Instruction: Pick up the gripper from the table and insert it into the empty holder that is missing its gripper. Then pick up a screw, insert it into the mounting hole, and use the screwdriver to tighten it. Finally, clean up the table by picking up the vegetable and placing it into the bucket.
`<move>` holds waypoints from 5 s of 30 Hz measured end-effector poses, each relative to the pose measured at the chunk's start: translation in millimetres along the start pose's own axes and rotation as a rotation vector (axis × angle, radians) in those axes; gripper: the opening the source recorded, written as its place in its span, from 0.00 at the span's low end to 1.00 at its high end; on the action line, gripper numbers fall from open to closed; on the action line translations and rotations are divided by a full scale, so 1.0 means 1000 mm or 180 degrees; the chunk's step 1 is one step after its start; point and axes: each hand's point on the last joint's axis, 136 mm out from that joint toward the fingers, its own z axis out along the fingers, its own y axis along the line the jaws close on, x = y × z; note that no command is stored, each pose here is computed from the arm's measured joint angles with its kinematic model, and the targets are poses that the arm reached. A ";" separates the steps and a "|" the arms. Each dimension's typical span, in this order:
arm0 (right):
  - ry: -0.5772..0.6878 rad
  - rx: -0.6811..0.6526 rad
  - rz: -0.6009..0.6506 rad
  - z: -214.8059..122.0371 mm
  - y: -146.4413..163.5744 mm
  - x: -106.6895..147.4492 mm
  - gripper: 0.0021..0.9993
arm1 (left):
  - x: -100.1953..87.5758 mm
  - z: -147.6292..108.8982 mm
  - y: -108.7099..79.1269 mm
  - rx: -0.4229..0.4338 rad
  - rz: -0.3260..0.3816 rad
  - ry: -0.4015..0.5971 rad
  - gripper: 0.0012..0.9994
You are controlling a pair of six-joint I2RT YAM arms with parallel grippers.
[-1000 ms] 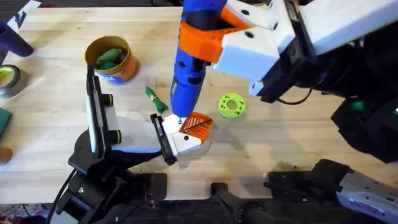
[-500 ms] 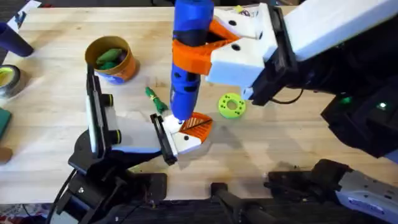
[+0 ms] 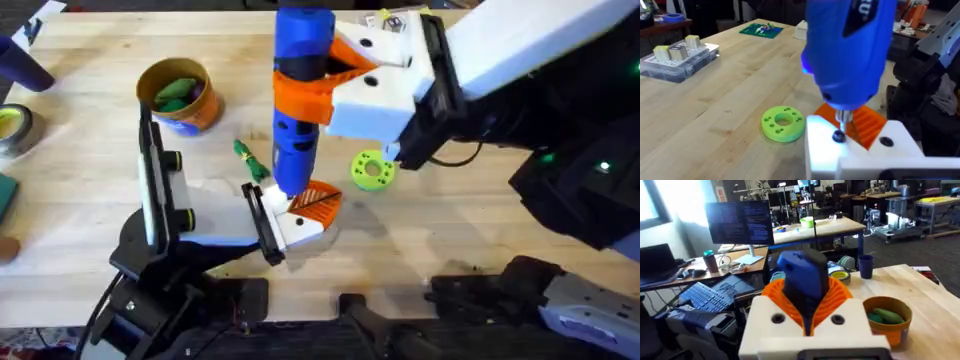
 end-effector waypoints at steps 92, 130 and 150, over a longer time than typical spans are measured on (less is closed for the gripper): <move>0.0135 0.0791 -0.0211 -0.044 -0.084 0.003 0.03 | 0.000 0.000 0.000 -0.0002 -0.0023 0.0001 0.02; 0.3332 0.1641 -0.0685 -0.168 -0.181 0.232 0.03 | 0.000 0.000 0.000 -0.0002 -0.0023 0.0001 0.02; 0.4109 0.1208 -0.1622 -0.173 -0.195 0.270 0.46 | 0.000 0.000 0.000 -0.0003 -0.0023 0.0001 0.02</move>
